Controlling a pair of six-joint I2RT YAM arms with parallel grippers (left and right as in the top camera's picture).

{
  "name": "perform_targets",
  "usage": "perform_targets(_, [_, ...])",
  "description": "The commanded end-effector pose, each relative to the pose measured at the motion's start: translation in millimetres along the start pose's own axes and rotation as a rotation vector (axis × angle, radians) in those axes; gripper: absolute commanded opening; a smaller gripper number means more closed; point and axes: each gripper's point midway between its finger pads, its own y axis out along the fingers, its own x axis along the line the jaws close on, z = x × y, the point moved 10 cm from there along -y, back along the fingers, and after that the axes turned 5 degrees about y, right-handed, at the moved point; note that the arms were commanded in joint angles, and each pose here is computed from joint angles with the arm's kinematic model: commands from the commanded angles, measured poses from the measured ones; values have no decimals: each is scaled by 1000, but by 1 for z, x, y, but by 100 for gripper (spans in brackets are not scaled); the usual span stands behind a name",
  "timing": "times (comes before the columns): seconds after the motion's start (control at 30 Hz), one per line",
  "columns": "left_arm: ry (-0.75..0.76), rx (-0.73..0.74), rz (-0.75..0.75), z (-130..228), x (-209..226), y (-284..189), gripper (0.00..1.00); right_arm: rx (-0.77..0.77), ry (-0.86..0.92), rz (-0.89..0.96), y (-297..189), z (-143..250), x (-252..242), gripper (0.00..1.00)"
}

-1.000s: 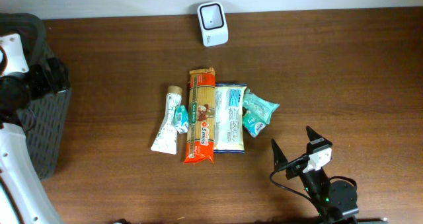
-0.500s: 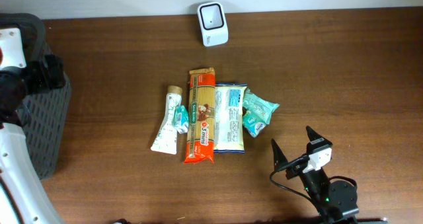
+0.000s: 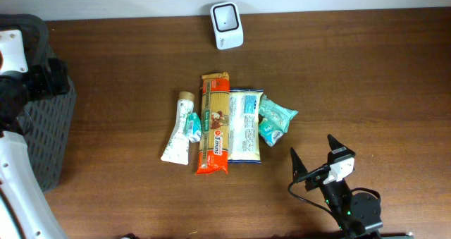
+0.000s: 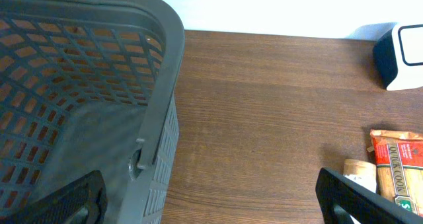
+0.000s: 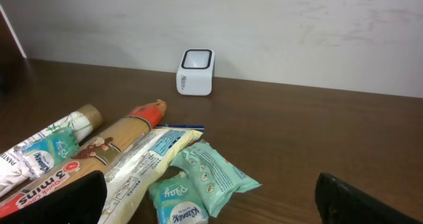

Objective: Scan the item barcode
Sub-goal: 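Move the right gripper forward toward the tissue and wipes packs, then grasp the small tissue pack with the right gripper and lift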

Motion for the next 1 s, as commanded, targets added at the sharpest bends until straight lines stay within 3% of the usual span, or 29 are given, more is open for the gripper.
perform_targets(0.0, [20, -16, -16, -4, 1, -5, 99, -4, 4, 8, 0, 1, -1, 99])
perform_targets(0.2, [20, -16, -16, -4, 1, -5, 99, -49, -2, -62, -9, -43, 9, 99])
perform_targets(0.37, [20, -16, -16, -4, 1, -5, 99, 48, 9, -55, -4, -103, 16, 99])
perform_targets(0.47, [20, -16, -16, -4, 1, -5, 99, 173, 25, -60, 9, -131, 19, 99])
perform_targets(0.67, [20, -16, -16, -4, 1, -5, 99, 591, 87, -30, 57, -162, 20, 99])
perform_targets(0.8, [20, -16, -16, -4, 1, -5, 99, 839, 123, 2, 111, -137, 12, 98])
perform_targets(0.9, [20, -16, -16, -4, 1, -5, 99, 1045, 152, 29, 147, -85, 3, 99])
perform_targets(0.93, [20, -16, -16, -4, 1, -5, 99, 1101, 160, 36, 154, -70, 0, 94])
perform_targets(0.97, [20, -16, -16, -4, 1, -5, 99, 1159, 168, 44, 161, -54, -2, 83])
